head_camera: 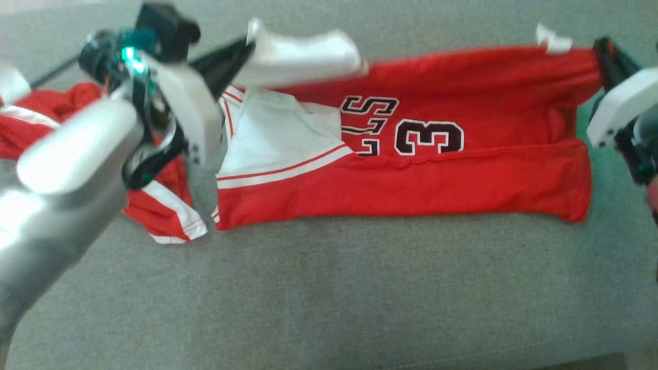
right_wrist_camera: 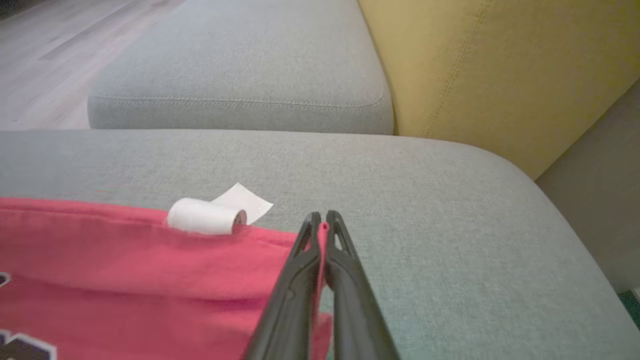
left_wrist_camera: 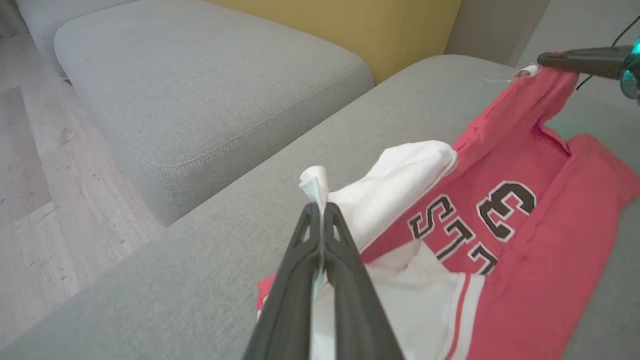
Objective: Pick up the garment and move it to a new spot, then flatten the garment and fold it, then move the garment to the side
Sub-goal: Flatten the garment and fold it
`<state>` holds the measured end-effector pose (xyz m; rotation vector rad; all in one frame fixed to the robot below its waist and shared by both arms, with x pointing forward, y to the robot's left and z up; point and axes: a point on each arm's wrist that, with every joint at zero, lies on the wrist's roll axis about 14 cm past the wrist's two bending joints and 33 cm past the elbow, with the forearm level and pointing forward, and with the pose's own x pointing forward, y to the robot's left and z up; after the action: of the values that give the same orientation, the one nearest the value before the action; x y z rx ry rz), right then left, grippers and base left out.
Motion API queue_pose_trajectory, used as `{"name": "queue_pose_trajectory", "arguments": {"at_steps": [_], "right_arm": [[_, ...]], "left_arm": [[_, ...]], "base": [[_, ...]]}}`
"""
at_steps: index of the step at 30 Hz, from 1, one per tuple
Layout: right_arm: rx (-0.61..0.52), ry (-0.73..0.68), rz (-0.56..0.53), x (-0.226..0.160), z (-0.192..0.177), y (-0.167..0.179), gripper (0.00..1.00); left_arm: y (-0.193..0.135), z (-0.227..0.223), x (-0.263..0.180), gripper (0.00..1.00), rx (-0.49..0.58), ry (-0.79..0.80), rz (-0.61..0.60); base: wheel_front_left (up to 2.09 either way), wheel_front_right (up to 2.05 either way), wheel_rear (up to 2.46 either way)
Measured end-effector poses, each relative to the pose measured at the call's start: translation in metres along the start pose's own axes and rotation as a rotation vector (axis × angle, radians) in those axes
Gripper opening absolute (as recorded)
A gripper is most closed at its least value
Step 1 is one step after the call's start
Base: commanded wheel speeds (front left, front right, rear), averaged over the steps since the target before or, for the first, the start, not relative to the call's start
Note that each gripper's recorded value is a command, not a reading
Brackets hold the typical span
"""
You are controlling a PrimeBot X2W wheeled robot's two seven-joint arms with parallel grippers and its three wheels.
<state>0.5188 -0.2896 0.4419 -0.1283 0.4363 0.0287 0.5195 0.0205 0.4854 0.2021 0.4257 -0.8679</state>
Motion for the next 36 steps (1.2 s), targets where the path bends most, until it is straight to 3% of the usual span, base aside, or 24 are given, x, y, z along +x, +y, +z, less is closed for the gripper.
{"name": "queue_pose_trajectory", "arguments": {"at_steps": [16, 36], "right_arm": [[-0.015, 0.253, 0.151, -0.06, -0.052, 0.022, 0.0], [-0.027, 0.514, 0.232, -0.099, -0.096, 0.028, 0.0]], "left_arm": [[-0.045, -0.052, -0.062, 0.0, 0.091, 0.199, -0.062], [-0.072, -0.105, -0.063, 0.0, 0.075, 0.333, -0.117]], "base": [[0.0, 0.0, 0.0], [0.0, 0.0, 0.0]]}}
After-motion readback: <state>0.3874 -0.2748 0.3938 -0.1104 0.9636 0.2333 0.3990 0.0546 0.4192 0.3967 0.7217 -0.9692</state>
